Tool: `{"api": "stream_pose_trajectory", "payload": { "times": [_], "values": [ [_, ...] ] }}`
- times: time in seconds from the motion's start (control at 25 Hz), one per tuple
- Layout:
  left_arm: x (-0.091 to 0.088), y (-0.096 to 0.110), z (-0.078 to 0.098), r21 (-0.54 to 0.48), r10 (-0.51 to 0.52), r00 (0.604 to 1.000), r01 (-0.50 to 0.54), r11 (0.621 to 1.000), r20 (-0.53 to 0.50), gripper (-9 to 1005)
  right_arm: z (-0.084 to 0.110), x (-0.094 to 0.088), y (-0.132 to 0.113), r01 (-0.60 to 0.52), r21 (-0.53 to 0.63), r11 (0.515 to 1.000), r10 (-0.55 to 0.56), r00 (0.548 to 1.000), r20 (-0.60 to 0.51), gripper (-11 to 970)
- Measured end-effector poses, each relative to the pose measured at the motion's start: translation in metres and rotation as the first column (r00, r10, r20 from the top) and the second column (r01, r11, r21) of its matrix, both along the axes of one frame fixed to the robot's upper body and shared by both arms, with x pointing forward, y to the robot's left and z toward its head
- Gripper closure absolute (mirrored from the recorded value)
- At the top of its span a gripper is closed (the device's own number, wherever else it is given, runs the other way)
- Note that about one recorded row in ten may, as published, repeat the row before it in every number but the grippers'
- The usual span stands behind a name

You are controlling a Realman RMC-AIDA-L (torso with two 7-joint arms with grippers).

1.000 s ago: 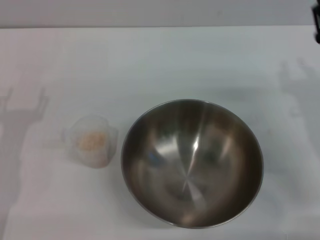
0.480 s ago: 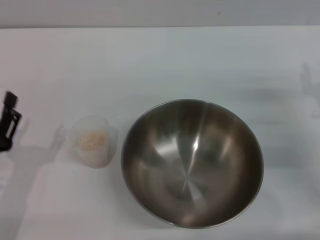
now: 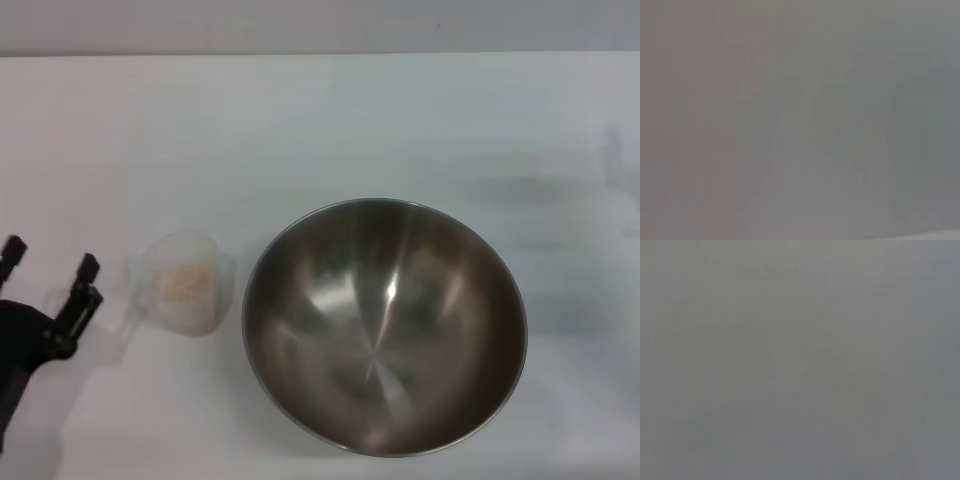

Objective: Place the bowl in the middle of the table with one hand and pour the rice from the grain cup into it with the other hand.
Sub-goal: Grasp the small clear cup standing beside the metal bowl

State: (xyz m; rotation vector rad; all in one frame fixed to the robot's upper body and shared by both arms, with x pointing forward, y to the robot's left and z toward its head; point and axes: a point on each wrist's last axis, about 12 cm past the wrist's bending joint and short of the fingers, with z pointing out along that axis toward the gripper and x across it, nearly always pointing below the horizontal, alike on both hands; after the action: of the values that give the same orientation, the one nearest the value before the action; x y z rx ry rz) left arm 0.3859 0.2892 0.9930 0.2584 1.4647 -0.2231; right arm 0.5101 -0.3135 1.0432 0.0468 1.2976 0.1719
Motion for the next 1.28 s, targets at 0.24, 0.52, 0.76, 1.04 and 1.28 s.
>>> {"api": "stream_pose_trajectory", "payload": {
  "times": [0.24,0.52,0.76,1.04,1.28],
  "values": [
    [0.0,-0.007,-0.006,0.024,-0.039,0.998,0.04,0.999,-0.043,212,0.003,0.004,0.001,0.0,-0.035,0.999,0.001,1.0,0.012,459],
    [-0.001,-0.01,-0.008,0.03,-0.056,0.996,0.058,0.998,-0.064,211,0.004,0.004,0.001,0.001,-0.047,0.999,0.0,1.0,0.017,459],
    [0.002,-0.013,-0.013,0.077,-0.067,0.993,0.075,0.994,-0.097,215,0.006,0.003,0.001,0.0,-0.05,0.999,0.001,0.999,0.036,459],
    [0.013,-0.014,-0.016,0.108,-0.062,0.99,0.076,0.991,-0.123,229,0.007,0.003,0.002,-0.004,-0.052,0.999,0.007,0.999,0.051,459],
    [0.022,-0.013,-0.017,0.118,-0.051,0.989,0.067,0.991,-0.136,242,0.007,0.001,0.0,-0.001,-0.057,0.998,0.005,0.999,0.054,460]
  ]
}}
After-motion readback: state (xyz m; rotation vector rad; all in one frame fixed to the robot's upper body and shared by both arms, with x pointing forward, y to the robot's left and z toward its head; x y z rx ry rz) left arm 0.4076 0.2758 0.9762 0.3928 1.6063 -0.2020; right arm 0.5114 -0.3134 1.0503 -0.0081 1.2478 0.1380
